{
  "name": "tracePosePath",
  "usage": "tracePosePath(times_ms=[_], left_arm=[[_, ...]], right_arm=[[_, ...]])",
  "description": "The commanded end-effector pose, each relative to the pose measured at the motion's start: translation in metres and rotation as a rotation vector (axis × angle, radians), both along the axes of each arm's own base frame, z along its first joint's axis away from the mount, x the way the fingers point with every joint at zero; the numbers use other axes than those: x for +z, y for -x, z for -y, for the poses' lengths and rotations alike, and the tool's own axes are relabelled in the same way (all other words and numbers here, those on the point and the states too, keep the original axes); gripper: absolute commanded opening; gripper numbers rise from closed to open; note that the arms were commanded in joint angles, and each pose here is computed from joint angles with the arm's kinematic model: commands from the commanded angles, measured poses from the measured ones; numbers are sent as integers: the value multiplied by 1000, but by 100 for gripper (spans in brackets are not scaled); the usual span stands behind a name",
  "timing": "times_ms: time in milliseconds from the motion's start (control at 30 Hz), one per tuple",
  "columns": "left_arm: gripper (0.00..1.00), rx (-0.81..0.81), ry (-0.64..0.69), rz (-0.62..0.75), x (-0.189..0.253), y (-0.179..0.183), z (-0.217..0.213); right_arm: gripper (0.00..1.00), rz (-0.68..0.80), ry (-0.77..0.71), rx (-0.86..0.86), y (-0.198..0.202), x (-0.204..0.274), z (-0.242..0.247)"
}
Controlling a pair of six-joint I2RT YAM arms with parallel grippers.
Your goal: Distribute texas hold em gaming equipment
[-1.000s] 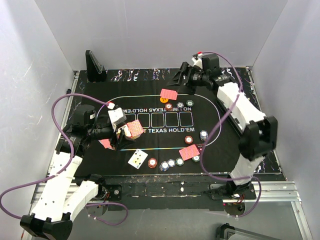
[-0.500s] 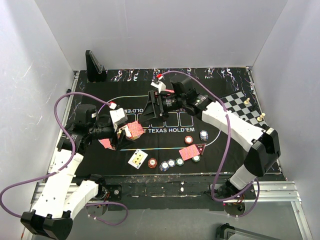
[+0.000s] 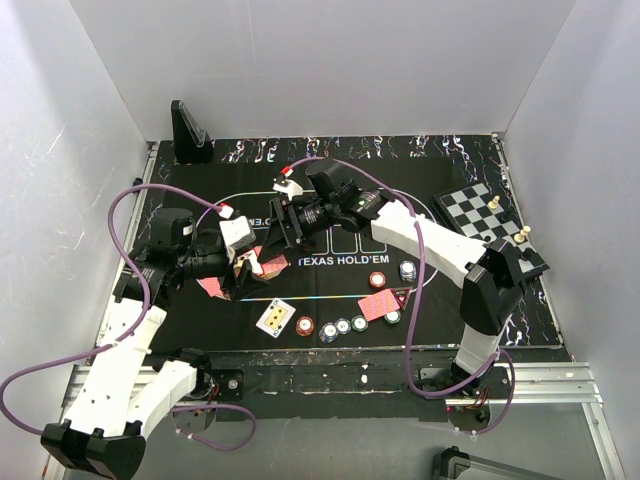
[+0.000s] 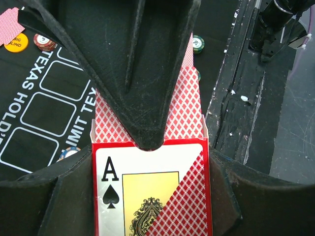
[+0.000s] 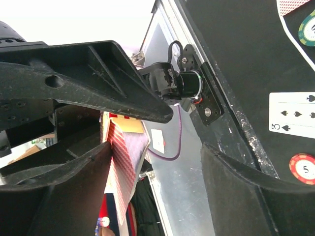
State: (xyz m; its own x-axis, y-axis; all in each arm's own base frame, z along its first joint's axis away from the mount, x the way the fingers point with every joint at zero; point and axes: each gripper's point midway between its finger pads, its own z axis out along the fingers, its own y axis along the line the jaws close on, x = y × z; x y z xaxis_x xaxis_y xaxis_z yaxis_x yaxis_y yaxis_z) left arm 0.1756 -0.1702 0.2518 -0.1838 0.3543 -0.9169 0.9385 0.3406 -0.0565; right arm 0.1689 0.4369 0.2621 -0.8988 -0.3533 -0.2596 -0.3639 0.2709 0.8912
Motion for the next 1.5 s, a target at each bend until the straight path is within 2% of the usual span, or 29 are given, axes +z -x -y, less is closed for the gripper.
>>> tracePosePath(times_ms=[0,233,267,567,800,1033,1167,1300,1467], left_arm=[[0,-22,27,84,24,-3,3],[0,-24,28,81,23,-2,4],[0,-26,29,84,24,-2,4],[0,-27,34,81,24,-2,5],[0,-23,33,83,22,-1,4],[0,-23,36,86,23,0,4],[0,-25,37,89,23,1,4],[0,-20,33,91,23,2,3],[0,-21,27,89,21,3,2]], right_arm=[[74,25,-66,18,2,24,-1],[44,-2,-83,-20,0,28,15],[43,-10,-88,-28,0,29,18],[37,-19,-94,-81,-5,30,38],[24,-3,-92,-115,-10,36,53],[17,1,-87,-132,-12,38,66],[10,0,-78,-147,-13,36,75],[1,11,-62,-190,-17,32,94],[1,-3,-23,-289,-31,11,133]])
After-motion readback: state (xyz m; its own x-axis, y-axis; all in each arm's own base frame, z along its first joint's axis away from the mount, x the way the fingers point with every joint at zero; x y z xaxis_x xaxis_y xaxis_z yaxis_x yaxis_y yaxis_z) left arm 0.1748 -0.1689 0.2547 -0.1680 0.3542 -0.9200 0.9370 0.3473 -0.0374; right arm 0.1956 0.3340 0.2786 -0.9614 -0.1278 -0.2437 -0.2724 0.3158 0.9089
